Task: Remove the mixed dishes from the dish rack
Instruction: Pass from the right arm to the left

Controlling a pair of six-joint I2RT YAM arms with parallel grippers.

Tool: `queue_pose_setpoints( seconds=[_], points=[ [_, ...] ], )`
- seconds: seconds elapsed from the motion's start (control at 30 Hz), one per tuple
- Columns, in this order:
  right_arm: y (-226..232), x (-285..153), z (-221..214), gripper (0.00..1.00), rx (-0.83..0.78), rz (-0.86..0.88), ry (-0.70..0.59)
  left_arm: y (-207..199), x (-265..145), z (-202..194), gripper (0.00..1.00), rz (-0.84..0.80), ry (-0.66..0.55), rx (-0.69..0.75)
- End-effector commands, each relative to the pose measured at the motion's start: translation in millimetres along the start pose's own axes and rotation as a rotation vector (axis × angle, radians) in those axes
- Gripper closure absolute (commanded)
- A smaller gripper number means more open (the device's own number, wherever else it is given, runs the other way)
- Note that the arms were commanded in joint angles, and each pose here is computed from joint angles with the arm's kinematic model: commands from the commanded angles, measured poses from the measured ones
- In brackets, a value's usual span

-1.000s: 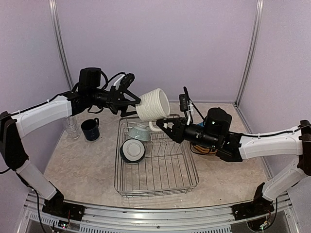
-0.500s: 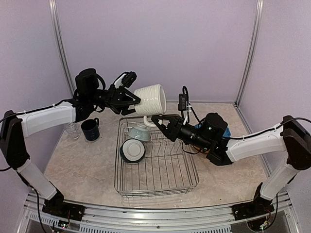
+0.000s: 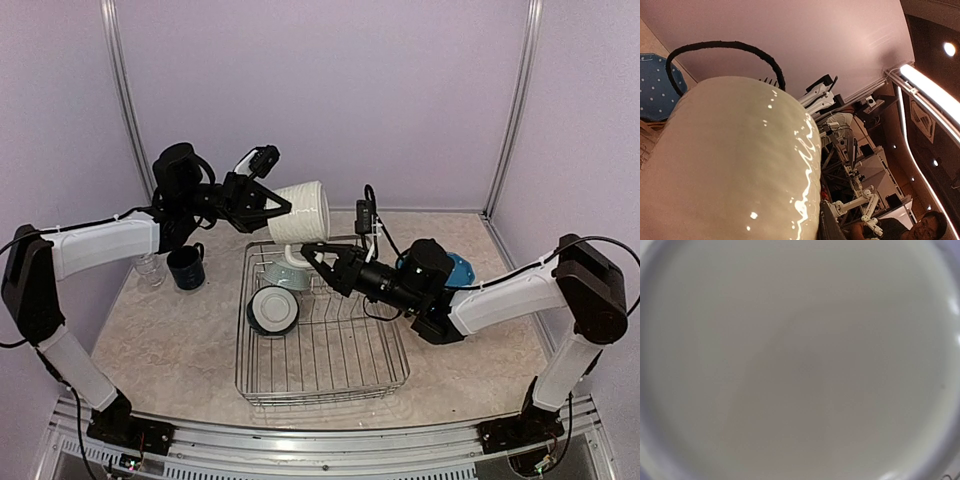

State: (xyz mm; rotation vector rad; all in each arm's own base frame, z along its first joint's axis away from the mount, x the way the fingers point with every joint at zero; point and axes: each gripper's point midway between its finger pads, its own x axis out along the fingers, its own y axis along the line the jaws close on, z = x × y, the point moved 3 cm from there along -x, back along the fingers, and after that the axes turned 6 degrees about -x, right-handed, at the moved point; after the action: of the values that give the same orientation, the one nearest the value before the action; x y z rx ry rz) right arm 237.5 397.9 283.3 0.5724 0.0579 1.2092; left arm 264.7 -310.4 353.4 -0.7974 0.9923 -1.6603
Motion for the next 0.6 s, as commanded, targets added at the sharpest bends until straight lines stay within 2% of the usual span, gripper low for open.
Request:
queue_pose_setpoints(
  seconds=[0.0, 0.1, 0.33, 0.4, 0.47, 0.57],
  points=[
    [22.6, 6.6, 40.6, 1.0, -0.036, 0.079, -0.155, 0.5, -3.4, 1.4, 1.0, 0.0, -0.007, 0.02],
    [17.6, 3.4, 37.9, 0.98, -0.029, 0.049, -0.152, 2.1, -4.6, 1.8, 1.0, 0.012, -0.018, 0.019],
    [1.3, -7.6, 29.1, 0.33, -0.02, -0.057, -0.108, -1.1, -12.4, 5.8, 1.0, 0.05, -0.051, 0.05],
    [-4.4, -10.7, 26.2, 0.19, -0.021, -0.104, -0.077, -2.6, -20.8, 10.1, 1.0, 0.083, -0.086, 0.063],
    [-9.6, -17.2, 23.2, 0.11, -0.026, -0.151, -0.054, -1.8, -30.4, 16.6, 1.0, 0.138, -0.13, 0.084],
    [-14.1, -29.6, 21.4, 0.08, -0.039, -0.207, -0.026, 4.2, -47.3, 25.4, 1.0, 0.31, -0.218, 0.111]
  ],
)
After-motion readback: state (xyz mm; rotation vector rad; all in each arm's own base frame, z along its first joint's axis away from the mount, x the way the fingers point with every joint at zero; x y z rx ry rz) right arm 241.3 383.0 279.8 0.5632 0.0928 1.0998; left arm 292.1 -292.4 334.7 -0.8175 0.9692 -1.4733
